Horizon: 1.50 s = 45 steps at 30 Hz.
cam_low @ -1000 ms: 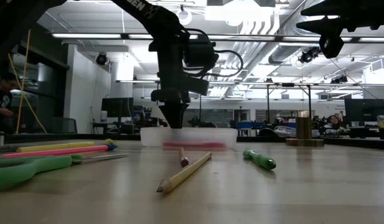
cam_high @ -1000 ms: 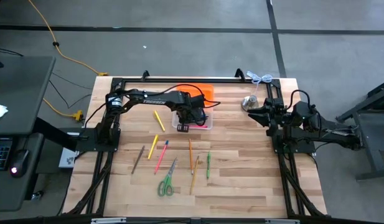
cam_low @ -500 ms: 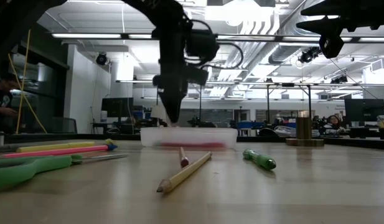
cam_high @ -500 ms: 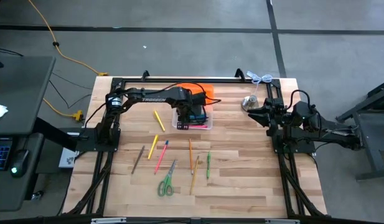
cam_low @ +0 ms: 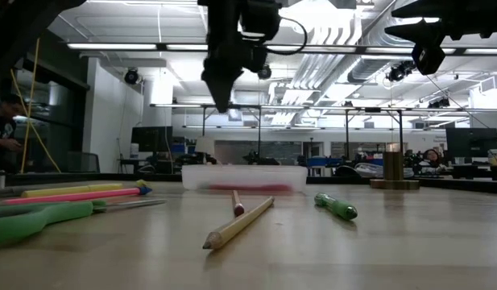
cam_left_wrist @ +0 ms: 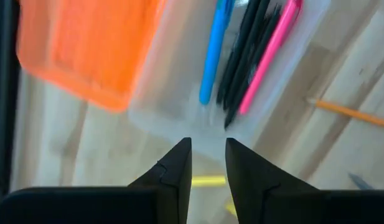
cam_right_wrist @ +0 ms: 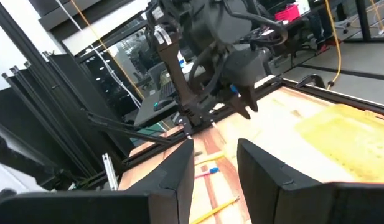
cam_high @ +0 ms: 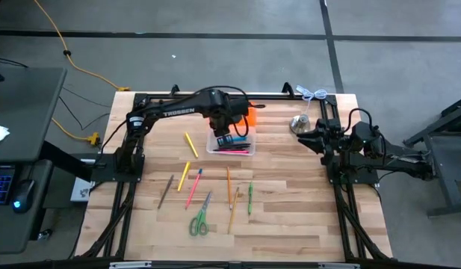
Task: Pick & place school supplies into a supply box
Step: Put the yellow pen into the transparent supply box
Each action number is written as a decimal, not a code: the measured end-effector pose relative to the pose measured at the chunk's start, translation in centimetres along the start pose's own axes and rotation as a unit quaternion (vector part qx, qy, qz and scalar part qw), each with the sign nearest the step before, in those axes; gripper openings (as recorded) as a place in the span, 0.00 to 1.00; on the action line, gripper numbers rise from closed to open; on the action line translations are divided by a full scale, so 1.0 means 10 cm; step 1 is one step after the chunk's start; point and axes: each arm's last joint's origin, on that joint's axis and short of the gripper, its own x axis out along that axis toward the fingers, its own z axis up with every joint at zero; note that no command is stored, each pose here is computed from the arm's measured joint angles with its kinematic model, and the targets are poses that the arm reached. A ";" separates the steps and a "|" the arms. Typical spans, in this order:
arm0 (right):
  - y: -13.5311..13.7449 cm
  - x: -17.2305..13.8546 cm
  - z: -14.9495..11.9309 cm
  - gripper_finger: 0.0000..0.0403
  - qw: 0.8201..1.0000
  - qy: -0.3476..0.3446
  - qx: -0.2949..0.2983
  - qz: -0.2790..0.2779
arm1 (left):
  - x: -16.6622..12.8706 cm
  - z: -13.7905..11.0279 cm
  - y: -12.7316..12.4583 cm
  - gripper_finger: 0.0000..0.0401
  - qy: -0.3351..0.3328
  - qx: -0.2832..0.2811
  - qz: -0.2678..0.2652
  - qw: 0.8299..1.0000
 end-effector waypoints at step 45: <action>-0.10 -0.13 -0.18 0.24 0.993 0.078 -0.066 -0.063 | 0.20 -1.27 0.06 0.28 -0.038 -0.393 -0.058 0.917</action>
